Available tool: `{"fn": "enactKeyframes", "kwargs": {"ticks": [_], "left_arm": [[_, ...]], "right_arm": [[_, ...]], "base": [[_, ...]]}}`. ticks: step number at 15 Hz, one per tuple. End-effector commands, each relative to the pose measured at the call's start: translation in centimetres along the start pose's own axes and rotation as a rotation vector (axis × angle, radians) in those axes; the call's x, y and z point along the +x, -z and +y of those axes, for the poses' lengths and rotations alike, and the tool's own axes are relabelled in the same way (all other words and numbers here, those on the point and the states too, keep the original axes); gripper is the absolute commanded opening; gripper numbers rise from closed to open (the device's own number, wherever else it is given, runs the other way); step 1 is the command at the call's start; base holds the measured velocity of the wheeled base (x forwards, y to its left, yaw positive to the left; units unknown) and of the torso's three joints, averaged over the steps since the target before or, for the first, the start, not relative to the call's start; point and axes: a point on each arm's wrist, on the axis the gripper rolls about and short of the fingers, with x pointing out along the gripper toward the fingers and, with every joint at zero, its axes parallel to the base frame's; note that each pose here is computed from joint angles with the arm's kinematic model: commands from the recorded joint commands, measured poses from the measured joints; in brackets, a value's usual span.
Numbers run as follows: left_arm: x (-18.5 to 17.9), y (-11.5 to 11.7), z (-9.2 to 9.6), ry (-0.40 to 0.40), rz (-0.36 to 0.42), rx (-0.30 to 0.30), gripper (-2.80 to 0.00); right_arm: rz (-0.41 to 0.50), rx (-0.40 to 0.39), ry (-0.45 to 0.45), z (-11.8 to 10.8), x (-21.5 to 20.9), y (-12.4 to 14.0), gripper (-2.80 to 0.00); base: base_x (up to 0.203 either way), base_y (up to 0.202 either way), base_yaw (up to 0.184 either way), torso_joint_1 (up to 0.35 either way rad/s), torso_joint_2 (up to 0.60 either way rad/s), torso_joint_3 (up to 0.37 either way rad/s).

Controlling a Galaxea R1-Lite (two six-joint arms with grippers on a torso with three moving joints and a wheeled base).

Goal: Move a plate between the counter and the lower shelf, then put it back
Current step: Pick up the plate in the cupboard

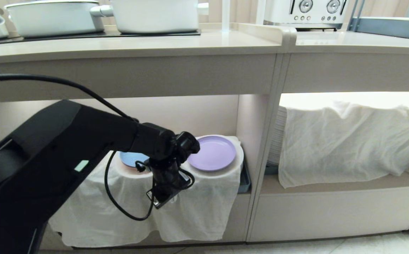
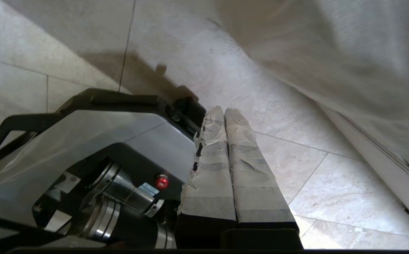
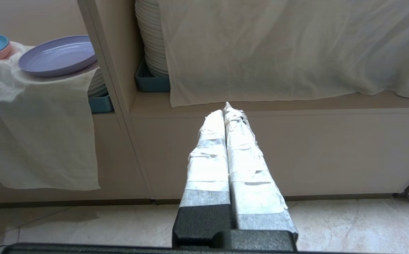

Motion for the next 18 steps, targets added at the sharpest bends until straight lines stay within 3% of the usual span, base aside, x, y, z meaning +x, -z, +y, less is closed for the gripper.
{"fn": "enactKeyframes", "kwargs": {"ticks": [1,6,12,14,18], "left_arm": [[-1.3,0.8,0.9,0.003,0.000,-0.011,-2.80],[-2.2,1.7,4.2,-0.022,0.000,-0.049,-2.80],[-5.0,2.5,9.4,-0.005,-0.071,-0.045,-2.80],[-5.8,2.5,11.1,0.002,-0.125,-0.033,-2.80],[-7.6,1.5,13.5,0.116,-0.314,0.002,-2.80]], "right_arm": [[0.000,0.000,0.000,0.0,0.0,0.0,-2.80],[0.000,0.000,0.000,0.0,0.0,0.0,-2.80],[0.000,0.000,0.000,0.0,0.0,0.0,-2.80],[0.000,0.000,0.000,0.0,0.0,0.0,-2.80],[0.000,0.000,0.000,0.0,0.0,0.0,-2.80]], "base": [[0.000,0.000,0.000,0.000,0.00,0.000],[0.000,0.000,0.000,0.000,0.00,0.000],[0.000,0.000,0.000,0.000,0.00,0.000],[0.000,0.000,0.000,0.000,0.00,0.000],[0.000,0.000,0.000,0.000,0.00,0.000]]}}
